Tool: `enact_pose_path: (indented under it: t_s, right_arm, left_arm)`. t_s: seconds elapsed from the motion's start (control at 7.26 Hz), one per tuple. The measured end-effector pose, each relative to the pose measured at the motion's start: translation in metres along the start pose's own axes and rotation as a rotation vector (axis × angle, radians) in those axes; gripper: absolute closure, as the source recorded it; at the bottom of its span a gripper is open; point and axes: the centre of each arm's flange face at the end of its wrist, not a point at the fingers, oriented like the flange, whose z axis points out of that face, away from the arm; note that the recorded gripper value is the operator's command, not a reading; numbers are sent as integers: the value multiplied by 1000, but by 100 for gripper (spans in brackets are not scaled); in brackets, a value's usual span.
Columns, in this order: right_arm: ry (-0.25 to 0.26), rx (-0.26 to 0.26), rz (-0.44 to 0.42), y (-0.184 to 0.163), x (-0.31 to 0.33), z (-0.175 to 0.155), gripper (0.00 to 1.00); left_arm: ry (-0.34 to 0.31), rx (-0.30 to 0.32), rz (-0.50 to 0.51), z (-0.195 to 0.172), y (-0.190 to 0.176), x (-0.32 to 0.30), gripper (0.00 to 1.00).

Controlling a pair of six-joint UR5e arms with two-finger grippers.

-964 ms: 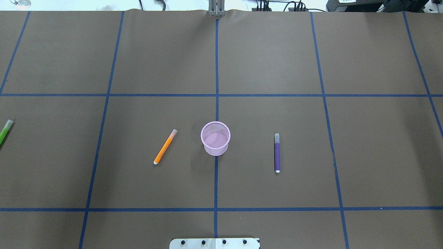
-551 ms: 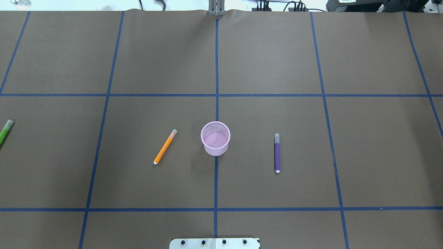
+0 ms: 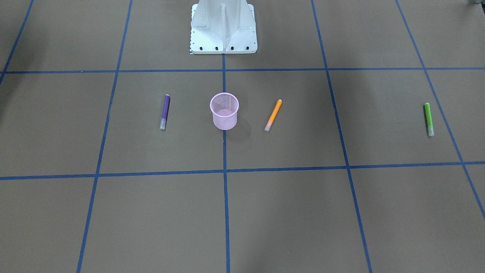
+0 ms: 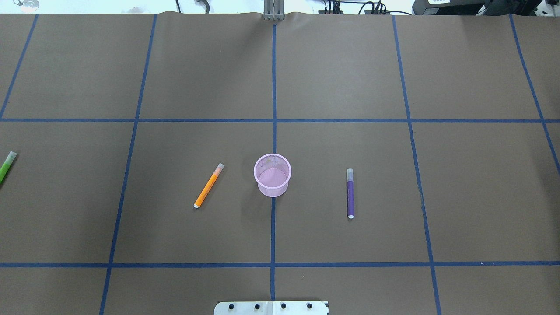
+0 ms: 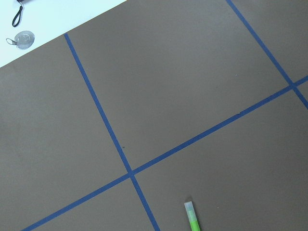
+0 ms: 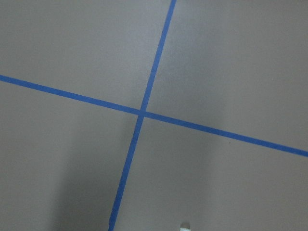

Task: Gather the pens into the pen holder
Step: 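Lower the right gripper onto the yellow highlighter and close on it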

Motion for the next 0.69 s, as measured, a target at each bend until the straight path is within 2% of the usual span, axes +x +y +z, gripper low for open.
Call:
enact_pose_path:
  t_s: [0.14, 0.41, 0.69]
  right_arm:
    - [0, -25, 6, 8, 6, 18, 3]
    - [10, -32, 43, 18, 8, 50, 6]
    - [44, -39, 65, 23, 3, 77, 30]
  left_arm:
    - [0, 2, 2, -1, -1, 1, 0]
    - [0, 4, 4, -1, -1, 1, 0]
    - [0, 7, 7, -2, -1, 2, 0]
